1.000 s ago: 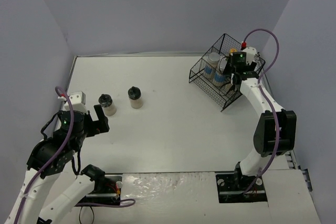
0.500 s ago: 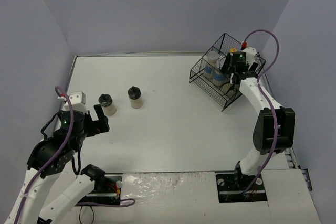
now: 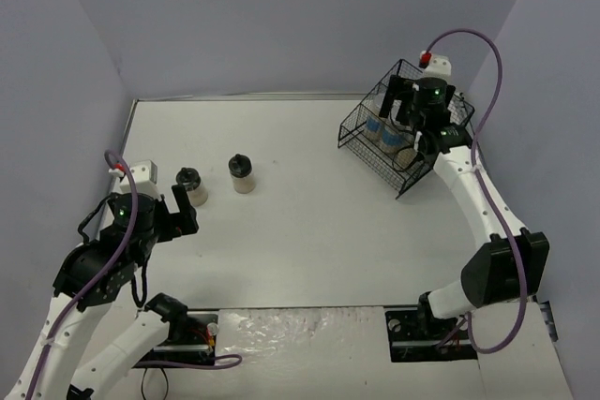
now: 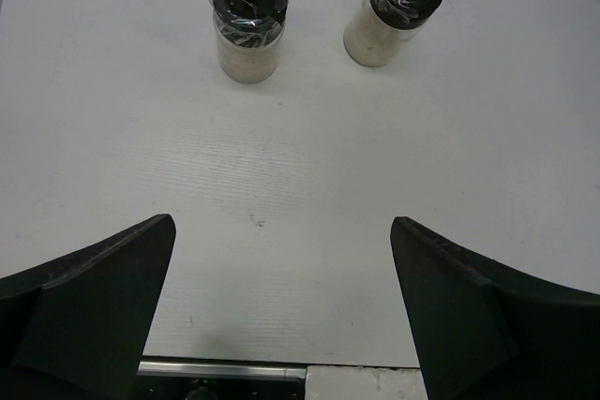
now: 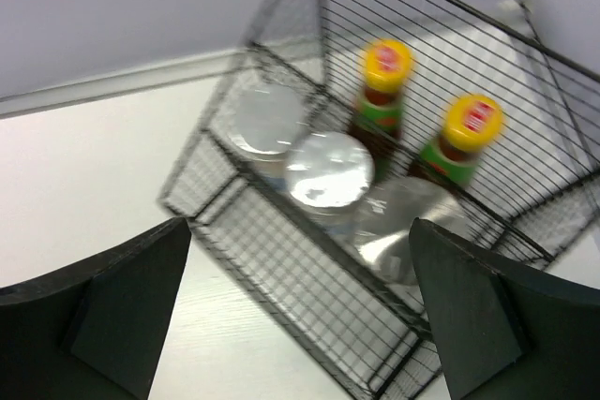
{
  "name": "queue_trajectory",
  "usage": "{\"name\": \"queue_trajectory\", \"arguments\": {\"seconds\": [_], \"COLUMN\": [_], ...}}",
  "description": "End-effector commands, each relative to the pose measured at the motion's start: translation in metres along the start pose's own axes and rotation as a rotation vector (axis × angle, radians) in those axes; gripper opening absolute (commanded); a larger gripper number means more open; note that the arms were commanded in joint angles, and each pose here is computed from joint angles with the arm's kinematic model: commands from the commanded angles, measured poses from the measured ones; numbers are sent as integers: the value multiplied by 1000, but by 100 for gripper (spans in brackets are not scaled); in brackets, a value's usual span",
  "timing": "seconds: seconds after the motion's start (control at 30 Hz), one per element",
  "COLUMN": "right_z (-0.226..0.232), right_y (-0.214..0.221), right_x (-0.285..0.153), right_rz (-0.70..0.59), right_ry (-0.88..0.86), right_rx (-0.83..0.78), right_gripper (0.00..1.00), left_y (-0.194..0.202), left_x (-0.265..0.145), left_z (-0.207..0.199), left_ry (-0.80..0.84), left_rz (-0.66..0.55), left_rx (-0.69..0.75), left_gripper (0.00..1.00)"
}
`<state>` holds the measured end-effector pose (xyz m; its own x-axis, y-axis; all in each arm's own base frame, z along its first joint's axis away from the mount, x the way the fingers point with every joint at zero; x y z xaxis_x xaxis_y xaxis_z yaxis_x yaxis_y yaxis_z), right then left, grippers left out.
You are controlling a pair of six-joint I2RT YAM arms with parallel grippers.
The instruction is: Organize the condiment bottles
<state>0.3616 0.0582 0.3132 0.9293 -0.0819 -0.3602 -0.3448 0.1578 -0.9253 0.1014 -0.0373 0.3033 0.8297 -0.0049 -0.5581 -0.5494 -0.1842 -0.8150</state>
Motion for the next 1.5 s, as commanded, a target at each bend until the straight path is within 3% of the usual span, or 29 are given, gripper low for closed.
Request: {"name": "queue_trajectory", "arguments": {"seconds": [0.0, 0.23, 0.6, 0.83, 1.23, 1.4, 1.47], "right_z": [62, 159, 267, 305, 327, 328, 328], "right_y": [-32, 21, 95, 129, 161, 164, 163], "right_x": [-34, -21, 2, 12, 33, 35, 35], "right_rz": [-109, -15, 56, 87, 116, 116, 113], "right_ry": [-406, -805, -1096, -1163, -1144, -1132, -1123], "right_rx": [-161, -389, -571, -612, -617, -610, -608], "right_gripper": [100, 100, 100, 100, 98, 88, 77], "left_y": [-12, -13, -4, -4, -5, -4, -4], "left_x": [7, 6, -2, -8, -13, -13, -12], "left_z": [-9, -9, 0, 2, 4, 4, 4], "left_ry": [28, 30, -14, -21, -25, -27, -28], "left_rz": [-44, -46, -8, -13, -8, -7, -6], "left_rx": [-21, -18, -13, -24, -33, -34, -34], "left_gripper": [97, 97, 97, 97, 97, 97, 97]}}
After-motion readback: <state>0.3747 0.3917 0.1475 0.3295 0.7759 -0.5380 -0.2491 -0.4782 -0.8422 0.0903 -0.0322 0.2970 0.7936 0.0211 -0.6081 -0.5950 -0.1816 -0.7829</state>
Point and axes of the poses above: each gripper's point midway between its finger pads, its own x axis out along the fingers, its own z axis along the line the jaws close on, y = z × x, the point moved 10 cm from there along -x, back along the fingers
